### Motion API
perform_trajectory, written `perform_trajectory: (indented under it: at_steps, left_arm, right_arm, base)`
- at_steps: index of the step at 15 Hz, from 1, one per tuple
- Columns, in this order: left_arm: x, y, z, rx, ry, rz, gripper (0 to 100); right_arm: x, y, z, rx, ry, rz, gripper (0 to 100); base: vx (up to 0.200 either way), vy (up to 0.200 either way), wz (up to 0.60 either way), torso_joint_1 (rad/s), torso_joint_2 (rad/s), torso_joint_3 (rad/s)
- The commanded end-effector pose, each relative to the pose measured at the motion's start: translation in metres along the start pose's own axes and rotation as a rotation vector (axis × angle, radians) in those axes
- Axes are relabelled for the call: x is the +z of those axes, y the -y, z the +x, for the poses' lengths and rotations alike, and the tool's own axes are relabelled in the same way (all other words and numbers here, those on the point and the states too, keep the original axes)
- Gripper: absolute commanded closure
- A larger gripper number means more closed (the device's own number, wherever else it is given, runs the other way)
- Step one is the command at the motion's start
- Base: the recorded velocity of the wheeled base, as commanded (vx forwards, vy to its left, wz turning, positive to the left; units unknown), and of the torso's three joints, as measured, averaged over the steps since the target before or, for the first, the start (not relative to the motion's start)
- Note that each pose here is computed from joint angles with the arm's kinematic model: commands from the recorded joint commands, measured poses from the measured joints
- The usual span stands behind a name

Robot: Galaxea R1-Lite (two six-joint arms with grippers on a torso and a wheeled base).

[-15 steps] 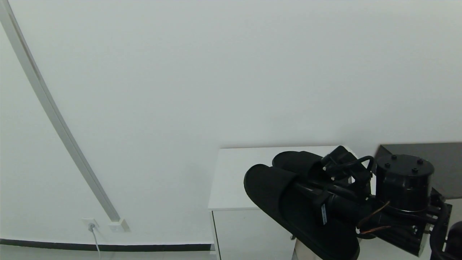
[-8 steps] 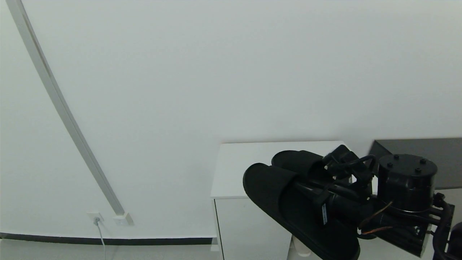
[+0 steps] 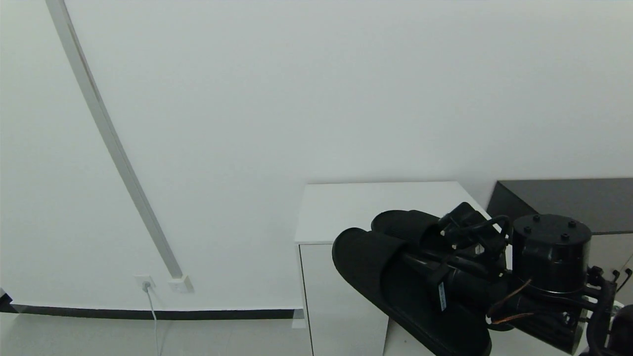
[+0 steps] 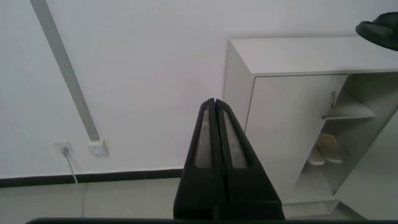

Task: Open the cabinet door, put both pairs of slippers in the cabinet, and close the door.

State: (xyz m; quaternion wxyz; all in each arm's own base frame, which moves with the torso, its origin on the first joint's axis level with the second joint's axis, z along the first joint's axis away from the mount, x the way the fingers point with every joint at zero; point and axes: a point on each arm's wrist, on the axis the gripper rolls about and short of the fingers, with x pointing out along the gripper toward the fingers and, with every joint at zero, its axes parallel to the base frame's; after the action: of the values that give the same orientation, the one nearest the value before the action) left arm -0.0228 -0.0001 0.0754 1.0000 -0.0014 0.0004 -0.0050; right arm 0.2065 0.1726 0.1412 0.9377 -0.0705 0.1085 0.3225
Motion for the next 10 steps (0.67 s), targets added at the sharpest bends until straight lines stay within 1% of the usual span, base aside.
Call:
perform_trajectory:
  at_steps: [1,10]
  left_arm:
    - [-0.0001,0.0000,0.0000,-0.001,-0.001,0.000,100]
    - [-0.0001,0.0000,0.0000,0.001,-0.001,0.000,100]
  right_arm:
    - [-0.0038,-0.0006,0.0028,0.002,-0.016,-0.002,100]
    - [-0.0068,-0.0026,0.0054,0.008,-0.030,-0.004,100]
  base:
    - [0.000,0.000,0.00,0.000,0.00,0.000]
    - [0.000,0.000,0.00,0.000,0.00,0.000]
